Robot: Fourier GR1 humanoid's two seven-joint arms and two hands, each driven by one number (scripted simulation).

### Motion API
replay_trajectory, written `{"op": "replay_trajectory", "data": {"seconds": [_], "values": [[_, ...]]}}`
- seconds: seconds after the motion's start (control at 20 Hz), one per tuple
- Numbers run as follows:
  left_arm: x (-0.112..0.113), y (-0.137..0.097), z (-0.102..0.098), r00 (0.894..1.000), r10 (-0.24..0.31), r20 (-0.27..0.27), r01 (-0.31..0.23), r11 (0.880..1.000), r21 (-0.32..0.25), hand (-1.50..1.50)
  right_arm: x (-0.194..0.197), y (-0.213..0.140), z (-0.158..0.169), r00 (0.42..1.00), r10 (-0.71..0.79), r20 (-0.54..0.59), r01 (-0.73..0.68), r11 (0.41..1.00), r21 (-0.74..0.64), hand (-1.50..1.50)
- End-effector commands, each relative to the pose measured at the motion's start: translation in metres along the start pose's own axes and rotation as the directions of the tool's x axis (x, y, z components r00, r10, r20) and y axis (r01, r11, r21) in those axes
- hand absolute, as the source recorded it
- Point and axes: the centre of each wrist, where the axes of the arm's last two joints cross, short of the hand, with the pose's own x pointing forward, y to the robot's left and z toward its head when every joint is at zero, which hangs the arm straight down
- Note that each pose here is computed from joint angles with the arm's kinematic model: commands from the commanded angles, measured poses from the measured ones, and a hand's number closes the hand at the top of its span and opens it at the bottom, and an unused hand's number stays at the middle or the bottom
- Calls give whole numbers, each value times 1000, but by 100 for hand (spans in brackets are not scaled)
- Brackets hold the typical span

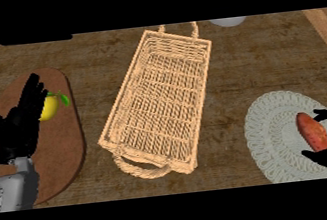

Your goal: Pick the sweet potato from the placemat and place it in the basket

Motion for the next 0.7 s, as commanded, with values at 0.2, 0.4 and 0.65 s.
{"op": "replay_trajectory", "data": {"seconds": [0.2,0.4,0.65], "values": [[4,-5,-5,1000,-5,13,5,1000,-20,0,98,128,19,955,-22,294,-41,978,205,150],[11,-18,-8,1000,4,31,-2,997,-83,0,138,153,33,888,62,457,-196,948,252,150],[12,-23,-9,999,14,33,-11,995,-99,0,165,176,59,854,8,520,-173,947,270,150]]}}
